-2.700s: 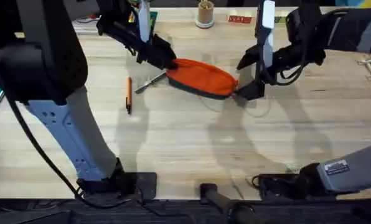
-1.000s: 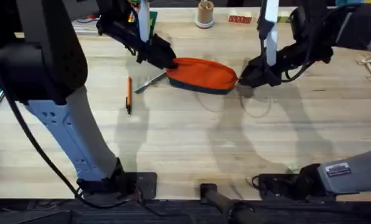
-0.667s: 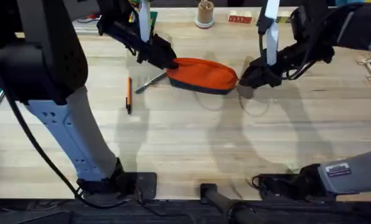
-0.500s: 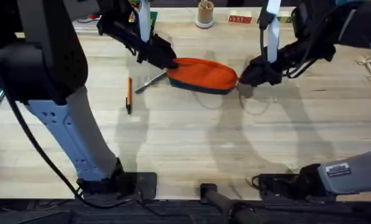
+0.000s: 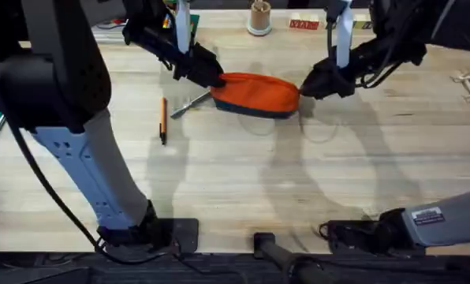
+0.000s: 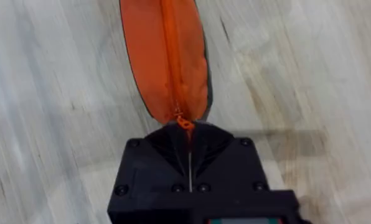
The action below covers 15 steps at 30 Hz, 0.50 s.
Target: Unzip the bag, pick up the pens from the table one at a time and place them inside, then zip the bag closed.
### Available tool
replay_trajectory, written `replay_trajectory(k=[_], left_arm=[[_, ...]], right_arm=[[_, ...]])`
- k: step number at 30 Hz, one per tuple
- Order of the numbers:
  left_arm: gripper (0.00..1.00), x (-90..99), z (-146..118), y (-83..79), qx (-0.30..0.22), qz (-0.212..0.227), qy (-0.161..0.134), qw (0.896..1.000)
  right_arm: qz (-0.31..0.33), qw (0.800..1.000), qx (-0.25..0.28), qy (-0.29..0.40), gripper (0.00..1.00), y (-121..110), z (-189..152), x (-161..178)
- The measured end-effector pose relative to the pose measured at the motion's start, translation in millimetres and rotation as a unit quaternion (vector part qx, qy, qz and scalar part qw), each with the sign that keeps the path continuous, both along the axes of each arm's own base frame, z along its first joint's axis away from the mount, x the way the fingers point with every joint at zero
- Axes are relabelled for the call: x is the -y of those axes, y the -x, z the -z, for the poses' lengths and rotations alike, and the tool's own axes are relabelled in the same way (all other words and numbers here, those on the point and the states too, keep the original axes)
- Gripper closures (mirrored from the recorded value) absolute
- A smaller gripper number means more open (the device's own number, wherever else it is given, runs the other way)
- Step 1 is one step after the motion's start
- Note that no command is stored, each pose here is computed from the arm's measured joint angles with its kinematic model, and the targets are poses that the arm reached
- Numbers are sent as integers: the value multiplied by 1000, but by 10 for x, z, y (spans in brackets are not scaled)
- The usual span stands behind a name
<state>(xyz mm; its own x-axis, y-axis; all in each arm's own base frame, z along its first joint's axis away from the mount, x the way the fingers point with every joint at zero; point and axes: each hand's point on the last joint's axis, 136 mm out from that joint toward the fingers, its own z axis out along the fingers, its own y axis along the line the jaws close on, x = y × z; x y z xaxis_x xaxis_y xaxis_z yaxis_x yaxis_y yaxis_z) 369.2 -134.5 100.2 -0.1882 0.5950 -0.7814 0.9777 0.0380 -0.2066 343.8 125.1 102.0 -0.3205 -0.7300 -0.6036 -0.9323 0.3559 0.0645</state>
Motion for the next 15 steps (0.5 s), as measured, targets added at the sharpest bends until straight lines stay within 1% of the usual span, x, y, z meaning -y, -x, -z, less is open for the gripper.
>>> replay_trajectory(k=[15], left_arm=[[959,0,1,-4,1,0,0,1000]], right_arm=[[-16,1000,22,1,970,-44,-142,-123]])
